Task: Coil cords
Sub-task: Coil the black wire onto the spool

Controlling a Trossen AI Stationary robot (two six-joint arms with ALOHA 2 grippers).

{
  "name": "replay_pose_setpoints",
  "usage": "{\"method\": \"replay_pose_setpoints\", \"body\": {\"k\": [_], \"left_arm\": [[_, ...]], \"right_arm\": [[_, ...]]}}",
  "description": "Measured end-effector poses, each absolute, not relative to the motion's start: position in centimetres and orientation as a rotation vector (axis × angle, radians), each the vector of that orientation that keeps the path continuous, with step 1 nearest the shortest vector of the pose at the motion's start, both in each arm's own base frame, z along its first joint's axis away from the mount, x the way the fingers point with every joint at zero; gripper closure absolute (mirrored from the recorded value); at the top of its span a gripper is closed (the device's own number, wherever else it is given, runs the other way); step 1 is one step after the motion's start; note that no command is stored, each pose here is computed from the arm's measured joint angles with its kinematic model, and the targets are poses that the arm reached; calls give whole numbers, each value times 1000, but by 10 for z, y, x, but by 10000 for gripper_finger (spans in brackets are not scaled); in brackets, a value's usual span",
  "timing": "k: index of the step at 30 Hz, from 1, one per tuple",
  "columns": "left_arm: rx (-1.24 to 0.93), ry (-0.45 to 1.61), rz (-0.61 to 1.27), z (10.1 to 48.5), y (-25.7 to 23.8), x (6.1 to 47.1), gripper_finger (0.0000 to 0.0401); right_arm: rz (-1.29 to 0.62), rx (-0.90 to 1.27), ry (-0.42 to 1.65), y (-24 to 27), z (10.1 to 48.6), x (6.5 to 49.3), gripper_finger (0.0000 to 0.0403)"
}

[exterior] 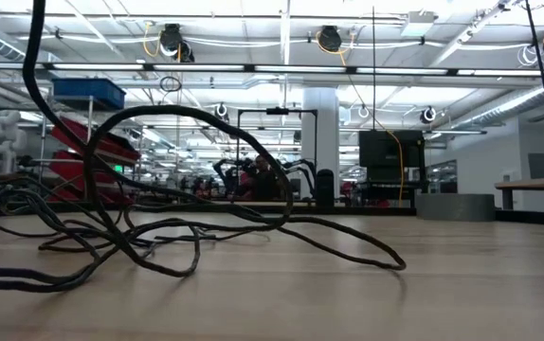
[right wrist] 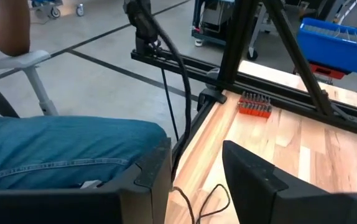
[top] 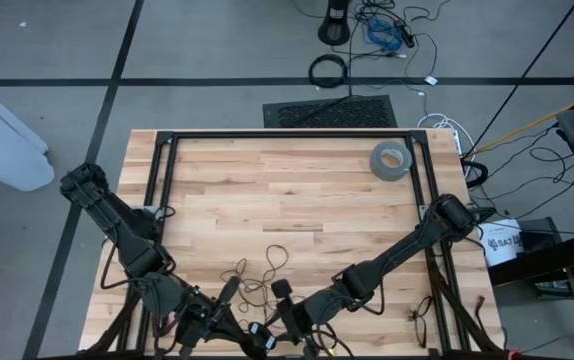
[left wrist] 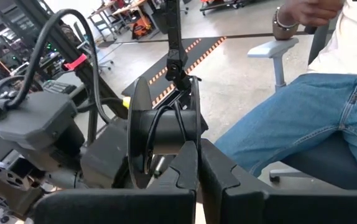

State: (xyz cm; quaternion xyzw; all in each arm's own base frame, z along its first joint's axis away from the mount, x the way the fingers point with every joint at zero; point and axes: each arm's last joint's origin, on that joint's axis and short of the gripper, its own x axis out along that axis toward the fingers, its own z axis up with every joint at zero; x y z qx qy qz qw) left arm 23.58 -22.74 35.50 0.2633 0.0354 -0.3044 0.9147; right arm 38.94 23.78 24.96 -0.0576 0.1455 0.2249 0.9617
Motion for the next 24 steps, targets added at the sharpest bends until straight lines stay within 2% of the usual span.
{"method": "replay_pose_setpoints", "body": {"k": [11, 24], "left_arm": [[550, 65, -625, 358, -231, 228, 399], [552, 65, -609, 358, -231, 227, 399]], "right_arm": [[496, -113, 272, 241, 261, 383, 272], [534, -92, 263, 241, 262, 383, 317]]}}
